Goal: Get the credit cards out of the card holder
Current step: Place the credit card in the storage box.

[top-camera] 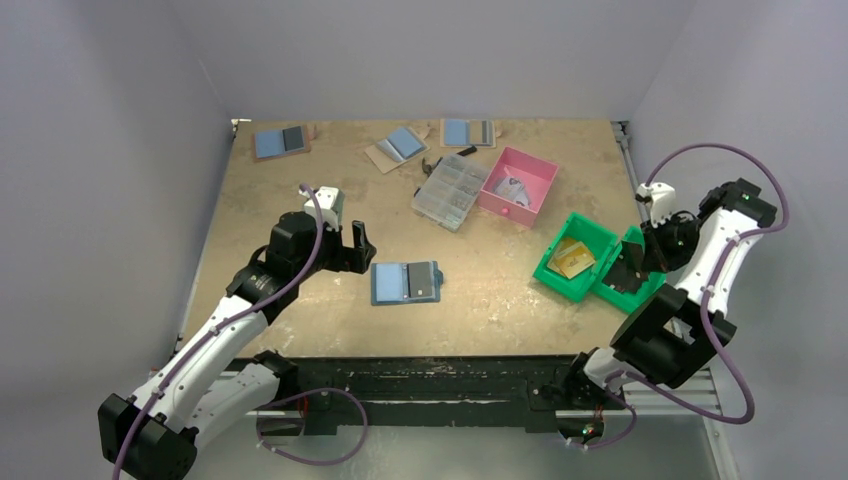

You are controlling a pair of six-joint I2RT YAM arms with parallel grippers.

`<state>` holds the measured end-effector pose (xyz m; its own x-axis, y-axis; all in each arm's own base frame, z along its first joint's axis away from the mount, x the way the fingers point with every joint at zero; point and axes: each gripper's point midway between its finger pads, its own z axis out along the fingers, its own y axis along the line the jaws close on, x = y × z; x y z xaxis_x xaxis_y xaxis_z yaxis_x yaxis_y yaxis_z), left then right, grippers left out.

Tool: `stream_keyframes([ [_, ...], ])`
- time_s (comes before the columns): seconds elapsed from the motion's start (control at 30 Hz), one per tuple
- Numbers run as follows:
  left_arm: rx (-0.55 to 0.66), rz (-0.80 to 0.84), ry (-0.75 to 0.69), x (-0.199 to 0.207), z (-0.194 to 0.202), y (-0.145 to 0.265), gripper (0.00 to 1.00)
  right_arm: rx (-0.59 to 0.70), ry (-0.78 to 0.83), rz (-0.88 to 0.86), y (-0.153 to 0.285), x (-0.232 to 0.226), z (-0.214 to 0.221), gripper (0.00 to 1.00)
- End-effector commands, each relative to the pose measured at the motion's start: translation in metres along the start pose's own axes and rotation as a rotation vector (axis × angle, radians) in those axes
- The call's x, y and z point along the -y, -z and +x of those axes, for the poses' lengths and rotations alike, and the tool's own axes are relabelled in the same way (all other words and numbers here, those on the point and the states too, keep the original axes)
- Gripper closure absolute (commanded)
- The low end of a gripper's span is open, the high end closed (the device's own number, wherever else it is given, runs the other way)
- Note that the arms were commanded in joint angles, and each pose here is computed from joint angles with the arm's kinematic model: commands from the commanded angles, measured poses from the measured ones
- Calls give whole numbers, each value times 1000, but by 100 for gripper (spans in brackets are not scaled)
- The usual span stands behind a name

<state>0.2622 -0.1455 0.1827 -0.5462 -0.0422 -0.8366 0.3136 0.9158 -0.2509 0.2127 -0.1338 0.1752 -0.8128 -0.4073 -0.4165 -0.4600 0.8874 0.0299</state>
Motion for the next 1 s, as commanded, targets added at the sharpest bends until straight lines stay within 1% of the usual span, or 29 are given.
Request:
stream_keyframes([
  [0.0,35,-7,-10,-1,-13,2,1,-36,-7,18,-4,12,11,100],
  [0.27,32,-8,-10,-1,-12,1,1,-58,-43,25,-15,22,19,100],
  [0.63,29,-12,-7,-2,-11,0,1,-89,-90,-24,-36,26,28,100],
  [0.97,24,-16,-7,-4,-10,-1,1,-136,-132,-36,-53,38,38,99],
])
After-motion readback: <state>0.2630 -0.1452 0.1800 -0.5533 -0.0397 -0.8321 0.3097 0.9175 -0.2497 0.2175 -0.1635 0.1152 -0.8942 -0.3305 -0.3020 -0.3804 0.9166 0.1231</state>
